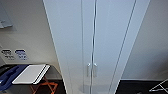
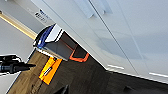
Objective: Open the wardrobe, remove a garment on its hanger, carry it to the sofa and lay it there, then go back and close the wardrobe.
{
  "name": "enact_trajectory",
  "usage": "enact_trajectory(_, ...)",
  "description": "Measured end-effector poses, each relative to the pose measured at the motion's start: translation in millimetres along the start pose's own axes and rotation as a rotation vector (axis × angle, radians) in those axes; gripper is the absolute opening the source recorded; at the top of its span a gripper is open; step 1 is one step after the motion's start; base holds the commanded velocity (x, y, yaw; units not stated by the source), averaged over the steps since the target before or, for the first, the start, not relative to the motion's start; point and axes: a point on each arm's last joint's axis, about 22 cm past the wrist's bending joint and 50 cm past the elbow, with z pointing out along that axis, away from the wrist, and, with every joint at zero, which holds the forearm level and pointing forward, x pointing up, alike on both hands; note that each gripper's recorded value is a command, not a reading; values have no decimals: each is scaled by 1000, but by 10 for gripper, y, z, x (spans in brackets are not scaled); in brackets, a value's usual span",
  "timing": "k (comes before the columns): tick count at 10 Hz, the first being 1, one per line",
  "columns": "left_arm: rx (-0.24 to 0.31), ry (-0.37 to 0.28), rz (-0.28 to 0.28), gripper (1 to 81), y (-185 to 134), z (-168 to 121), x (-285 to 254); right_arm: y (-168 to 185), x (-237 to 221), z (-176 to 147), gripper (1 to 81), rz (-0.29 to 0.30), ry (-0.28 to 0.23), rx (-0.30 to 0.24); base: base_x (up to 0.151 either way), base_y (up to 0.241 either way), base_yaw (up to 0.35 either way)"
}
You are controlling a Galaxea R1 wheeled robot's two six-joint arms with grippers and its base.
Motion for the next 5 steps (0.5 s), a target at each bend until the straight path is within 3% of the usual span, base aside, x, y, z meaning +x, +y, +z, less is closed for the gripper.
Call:
enact_trajectory(3,-1,21,104,811,101,-11,772,-102,736,141,811,-51,36,5,0,0,0)
enact_trajectory(5,-4,23,146,811,214,39,1224,-131,970,393,811,-52,20,6,0,0,0)
